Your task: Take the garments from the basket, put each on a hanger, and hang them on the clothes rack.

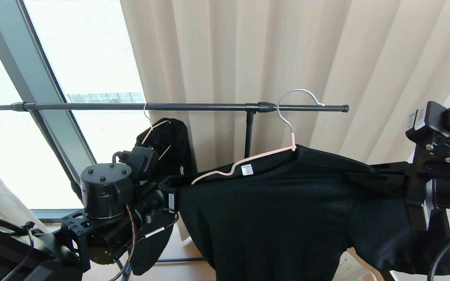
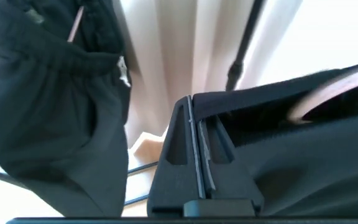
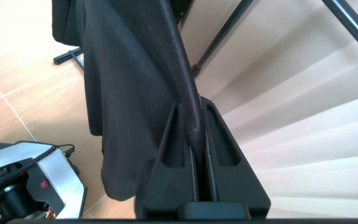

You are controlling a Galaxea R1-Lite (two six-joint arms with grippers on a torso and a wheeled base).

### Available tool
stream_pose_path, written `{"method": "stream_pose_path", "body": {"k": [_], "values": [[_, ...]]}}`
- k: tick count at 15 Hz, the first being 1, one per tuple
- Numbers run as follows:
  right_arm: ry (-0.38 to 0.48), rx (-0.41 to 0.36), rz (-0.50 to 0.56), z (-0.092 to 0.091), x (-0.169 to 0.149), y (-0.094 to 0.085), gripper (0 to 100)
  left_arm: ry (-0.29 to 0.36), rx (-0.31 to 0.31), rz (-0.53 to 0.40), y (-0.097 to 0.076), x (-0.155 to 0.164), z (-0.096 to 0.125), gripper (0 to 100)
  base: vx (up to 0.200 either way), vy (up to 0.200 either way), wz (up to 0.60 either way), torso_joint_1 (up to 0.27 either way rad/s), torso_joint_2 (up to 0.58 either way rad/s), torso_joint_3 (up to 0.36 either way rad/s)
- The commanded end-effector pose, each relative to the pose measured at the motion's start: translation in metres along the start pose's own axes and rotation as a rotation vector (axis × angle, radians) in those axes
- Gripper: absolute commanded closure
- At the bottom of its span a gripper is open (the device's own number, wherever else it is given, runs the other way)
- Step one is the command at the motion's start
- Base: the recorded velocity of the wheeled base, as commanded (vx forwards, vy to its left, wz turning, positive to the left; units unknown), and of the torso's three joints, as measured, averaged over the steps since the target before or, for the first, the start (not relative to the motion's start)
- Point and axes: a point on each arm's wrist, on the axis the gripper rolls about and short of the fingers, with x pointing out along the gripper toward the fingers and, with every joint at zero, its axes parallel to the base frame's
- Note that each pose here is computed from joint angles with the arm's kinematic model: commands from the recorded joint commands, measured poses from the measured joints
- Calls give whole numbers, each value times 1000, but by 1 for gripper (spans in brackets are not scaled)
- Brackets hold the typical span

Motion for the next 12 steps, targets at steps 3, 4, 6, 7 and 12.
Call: {"method": "stream_pose_path", "body": {"k": [3,4,6,7,12], "values": [[4,1,1,-3,7,0,100,-159,26,-34,-6,-17,41,100,0,0,0,0,0,0],[-14,10,-9,-1,8,-1,100,-173,37,-50,-10,-21,45,100,0,0,0,0,0,0],[-39,90,-6,2,12,-1,100,-185,59,-98,-22,-30,46,100,0,0,0,0,0,0],[-44,97,-2,3,13,1,100,-188,66,-107,-25,-32,46,100,0,0,0,0,0,0],[-84,150,-3,-9,34,8,100,-236,123,-168,-44,-39,57,100,0,0,0,0,0,0]]}}
